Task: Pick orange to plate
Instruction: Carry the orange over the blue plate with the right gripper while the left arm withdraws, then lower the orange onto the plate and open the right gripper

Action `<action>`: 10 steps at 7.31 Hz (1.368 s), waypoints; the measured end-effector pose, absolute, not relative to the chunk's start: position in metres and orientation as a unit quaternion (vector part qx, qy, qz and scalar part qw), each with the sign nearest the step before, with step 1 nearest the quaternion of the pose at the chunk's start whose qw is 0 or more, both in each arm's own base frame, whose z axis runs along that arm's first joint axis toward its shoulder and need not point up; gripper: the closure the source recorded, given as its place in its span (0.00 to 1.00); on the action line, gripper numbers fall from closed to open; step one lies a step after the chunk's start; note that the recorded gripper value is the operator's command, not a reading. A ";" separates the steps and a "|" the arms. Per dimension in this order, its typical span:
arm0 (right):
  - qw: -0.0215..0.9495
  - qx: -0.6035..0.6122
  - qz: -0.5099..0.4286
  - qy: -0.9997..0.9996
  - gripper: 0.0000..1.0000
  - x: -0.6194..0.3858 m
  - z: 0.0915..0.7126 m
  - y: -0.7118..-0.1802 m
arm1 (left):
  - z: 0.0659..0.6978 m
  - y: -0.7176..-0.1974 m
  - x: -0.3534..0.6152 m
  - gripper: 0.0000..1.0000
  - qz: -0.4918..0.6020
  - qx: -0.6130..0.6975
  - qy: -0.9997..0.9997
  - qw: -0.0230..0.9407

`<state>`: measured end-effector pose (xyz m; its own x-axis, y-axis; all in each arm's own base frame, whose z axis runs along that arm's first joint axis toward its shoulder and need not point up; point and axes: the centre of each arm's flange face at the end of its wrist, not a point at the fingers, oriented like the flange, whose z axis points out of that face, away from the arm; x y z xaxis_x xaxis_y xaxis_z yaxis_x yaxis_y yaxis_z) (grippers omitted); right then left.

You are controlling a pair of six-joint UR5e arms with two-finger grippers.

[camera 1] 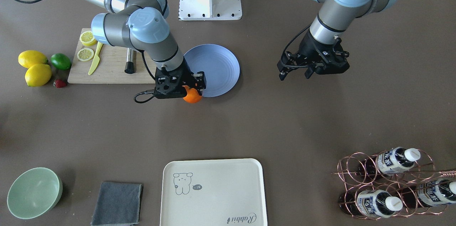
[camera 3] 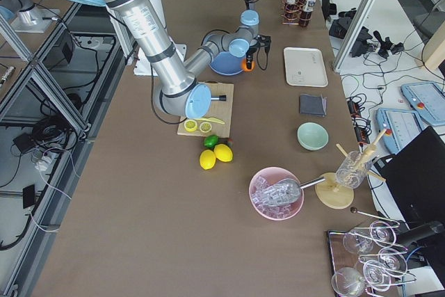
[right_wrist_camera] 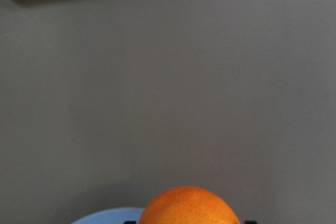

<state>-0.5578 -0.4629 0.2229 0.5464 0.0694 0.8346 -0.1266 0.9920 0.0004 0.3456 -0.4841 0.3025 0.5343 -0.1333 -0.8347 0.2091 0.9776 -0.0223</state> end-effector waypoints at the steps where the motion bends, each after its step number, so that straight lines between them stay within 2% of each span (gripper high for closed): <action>1: 0.878 0.029 0.057 -0.474 1.00 -0.585 0.207 -0.431 | 0.318 -0.494 0.321 0.04 -0.087 0.042 0.468 0.878; 3: 0.878 0.027 0.050 -0.474 1.00 -0.605 0.193 -0.398 | 0.338 -0.501 0.300 0.03 -0.076 0.044 0.462 0.882; 5: 0.882 0.023 0.048 -0.467 1.00 -0.605 0.195 -0.390 | 0.343 -0.503 0.294 0.03 -0.077 0.045 0.460 0.883; 6: 0.887 0.020 0.048 -0.459 0.97 -0.604 0.199 -0.388 | 0.345 -0.503 0.293 0.03 -0.077 0.045 0.460 0.884; 7: 0.892 0.018 0.048 -0.450 0.01 -0.603 0.200 -0.388 | 0.345 -0.504 0.293 0.03 -0.077 0.044 0.459 0.884; 10: 0.896 0.017 0.049 -0.442 0.00 -0.597 0.204 -0.386 | 0.346 -0.505 0.292 0.03 -0.074 0.047 0.458 0.884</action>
<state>-0.5966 -0.3864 0.2039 0.6049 0.0726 0.7930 -0.1034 0.9946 -0.0122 0.2918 -0.5053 0.3460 0.5691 -0.0879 -0.8176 0.1741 0.9846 0.0154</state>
